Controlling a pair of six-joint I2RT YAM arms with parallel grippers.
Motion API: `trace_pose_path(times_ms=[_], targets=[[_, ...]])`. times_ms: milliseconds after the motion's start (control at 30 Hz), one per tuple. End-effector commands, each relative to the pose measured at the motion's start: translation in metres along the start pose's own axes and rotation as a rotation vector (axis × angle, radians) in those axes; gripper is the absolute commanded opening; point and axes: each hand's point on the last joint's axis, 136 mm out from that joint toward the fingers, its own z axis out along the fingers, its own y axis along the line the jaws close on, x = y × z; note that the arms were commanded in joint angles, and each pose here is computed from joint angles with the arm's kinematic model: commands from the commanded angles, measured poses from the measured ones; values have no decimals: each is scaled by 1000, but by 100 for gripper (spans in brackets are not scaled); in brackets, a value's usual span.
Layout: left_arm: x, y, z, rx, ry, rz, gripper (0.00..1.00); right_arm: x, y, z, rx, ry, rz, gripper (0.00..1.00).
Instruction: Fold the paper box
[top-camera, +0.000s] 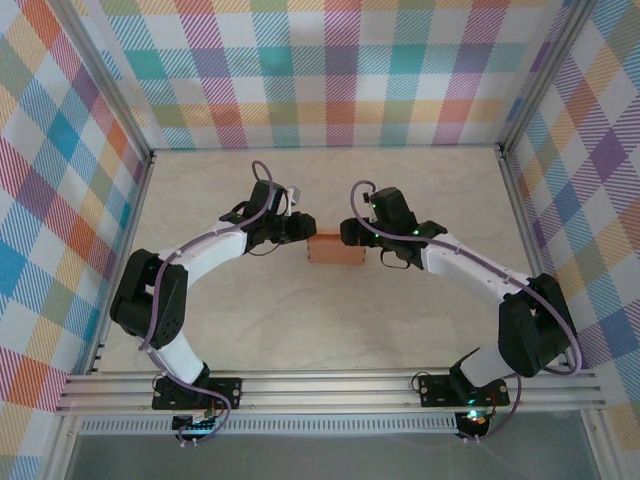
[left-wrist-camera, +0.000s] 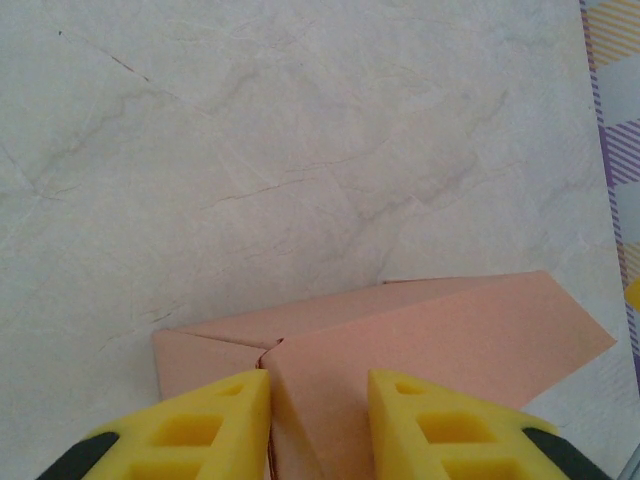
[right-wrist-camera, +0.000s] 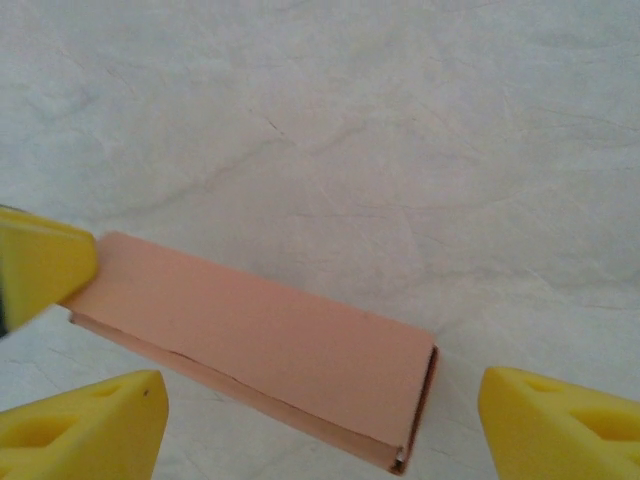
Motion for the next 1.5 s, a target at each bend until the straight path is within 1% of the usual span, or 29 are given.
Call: trace_pose_path(times_ms=[0,100,267,367,533,700,800,833,900,933,1000,1133,1233,1333,1367,1467], targets=[[23,23,11,-56,76,-28,29,-7,-2,8,-71,15,192,80],[25,27,13,-57,83,-32,29,4,-7,20,-98,70,280,74],[31,35,18,-63,95,-42,28,23,-15,28,-84,102,299,64],[37,43,22,-67,99,-48,27,39,-25,33,-59,113,289,60],[46,57,29,-31,110,-118,25,56,-35,45,-53,108,290,56],[62,73,36,-57,136,-138,24,68,-40,54,-57,98,275,51],[70,79,39,-69,147,-150,24,71,-42,53,-72,74,270,45],[72,82,39,-74,148,-153,24,72,-42,53,-77,66,267,41],[75,84,41,-77,151,-160,24,75,-43,54,-83,57,267,30],[76,85,42,-77,154,-162,22,76,-42,55,-93,51,271,27],[79,87,43,-79,161,-166,22,76,-39,53,-116,41,279,24],[87,92,42,-88,167,-173,22,71,-37,47,-132,15,279,15],[93,95,42,-94,168,-177,21,68,-35,43,-136,5,272,5],[101,96,44,-95,172,-173,20,67,-32,42,-146,-1,261,3],[103,96,46,-98,174,-172,19,65,-30,42,-153,-5,258,0],[103,94,47,-94,176,-157,16,61,-27,40,-165,-10,245,0]])
